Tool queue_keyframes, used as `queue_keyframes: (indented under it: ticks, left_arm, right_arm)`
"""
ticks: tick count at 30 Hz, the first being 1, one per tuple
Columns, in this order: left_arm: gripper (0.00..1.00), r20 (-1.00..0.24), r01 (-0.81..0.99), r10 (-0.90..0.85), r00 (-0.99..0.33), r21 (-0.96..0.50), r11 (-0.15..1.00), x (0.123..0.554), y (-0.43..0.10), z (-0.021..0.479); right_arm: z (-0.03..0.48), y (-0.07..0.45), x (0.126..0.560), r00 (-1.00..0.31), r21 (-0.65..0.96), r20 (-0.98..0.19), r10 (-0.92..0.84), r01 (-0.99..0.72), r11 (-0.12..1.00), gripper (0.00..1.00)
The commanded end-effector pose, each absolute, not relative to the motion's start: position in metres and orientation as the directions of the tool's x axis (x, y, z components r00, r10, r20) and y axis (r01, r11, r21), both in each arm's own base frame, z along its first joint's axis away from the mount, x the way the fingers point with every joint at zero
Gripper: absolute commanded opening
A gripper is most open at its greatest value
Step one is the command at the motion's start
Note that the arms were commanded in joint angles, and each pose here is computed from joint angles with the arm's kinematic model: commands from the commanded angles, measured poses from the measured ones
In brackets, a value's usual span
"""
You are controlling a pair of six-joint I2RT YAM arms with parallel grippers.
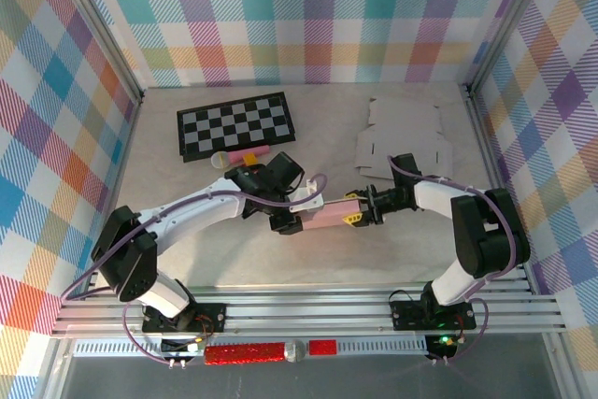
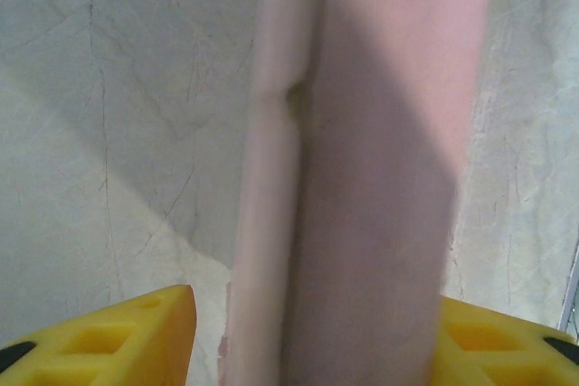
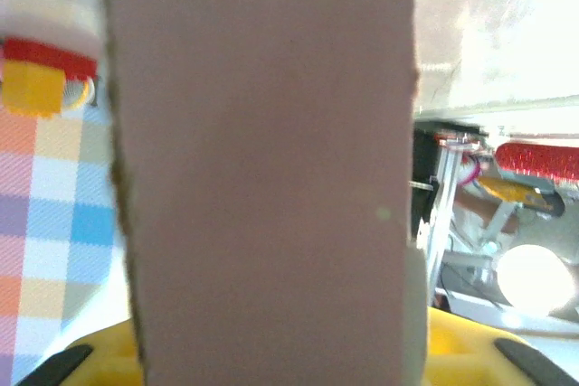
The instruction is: Fold the paper box
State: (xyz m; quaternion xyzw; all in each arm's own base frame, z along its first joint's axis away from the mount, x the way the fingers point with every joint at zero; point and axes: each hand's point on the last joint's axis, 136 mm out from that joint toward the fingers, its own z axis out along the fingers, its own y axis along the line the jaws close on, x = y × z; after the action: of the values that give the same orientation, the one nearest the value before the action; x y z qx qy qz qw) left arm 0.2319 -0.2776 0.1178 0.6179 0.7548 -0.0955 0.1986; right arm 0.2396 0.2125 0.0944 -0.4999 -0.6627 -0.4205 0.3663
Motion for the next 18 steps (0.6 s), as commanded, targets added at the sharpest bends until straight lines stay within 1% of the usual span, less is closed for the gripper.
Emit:
queue_keyframes:
  ticks: [1,6,8,10,12,14,16,18]
  left_arm:
    - [0.53,-0.435,0.971,0.89,-0.137,0.118,0.207,0.238,-0.289,0.126]
    - [0.48,-0.437,0.97,0.884,-0.166,0.091,0.227,0.242,-0.295,0.123]
    - [0.46,-0.444,0.968,0.878,-0.177,0.081,0.236,0.244,-0.297,0.124]
    - [0.45,-0.451,0.966,0.872,-0.191,0.071,0.248,0.245,-0.298,0.124]
    - [0.44,-0.454,0.963,0.867,-0.206,0.062,0.262,0.246,-0.298,0.124]
    - [0.44,-0.456,0.96,0.862,-0.22,0.054,0.274,0.246,-0.298,0.124]
    - [0.43,-0.458,0.956,0.857,-0.236,0.046,0.288,0.247,-0.298,0.125]
    - [0.43,-0.462,0.953,0.851,-0.251,0.036,0.3,0.247,-0.299,0.125]
  right_arm:
    - [0.077,0.195,0.239,-0.162,0.129,0.883,0.44,0.986,0.104,0.44]
    - [0.086,0.185,0.251,-0.186,0.166,0.87,0.456,0.982,0.086,0.61]
    - [0.095,0.176,0.259,-0.217,0.201,0.85,0.479,0.976,0.085,0.67]
    - [0.107,0.165,0.268,-0.276,0.268,0.805,0.525,0.959,0.092,0.73]
    - [0.122,0.152,0.275,-0.336,0.341,0.744,0.578,0.934,0.103,0.76]
    - [0.14,0.137,0.277,-0.398,0.418,0.656,0.641,0.899,0.13,0.77]
    - [0.154,0.12,0.271,-0.44,0.468,0.528,0.727,0.865,0.183,0.79]
    - [0.169,0.108,0.262,-0.469,0.518,0.402,0.786,0.825,0.228,0.77]
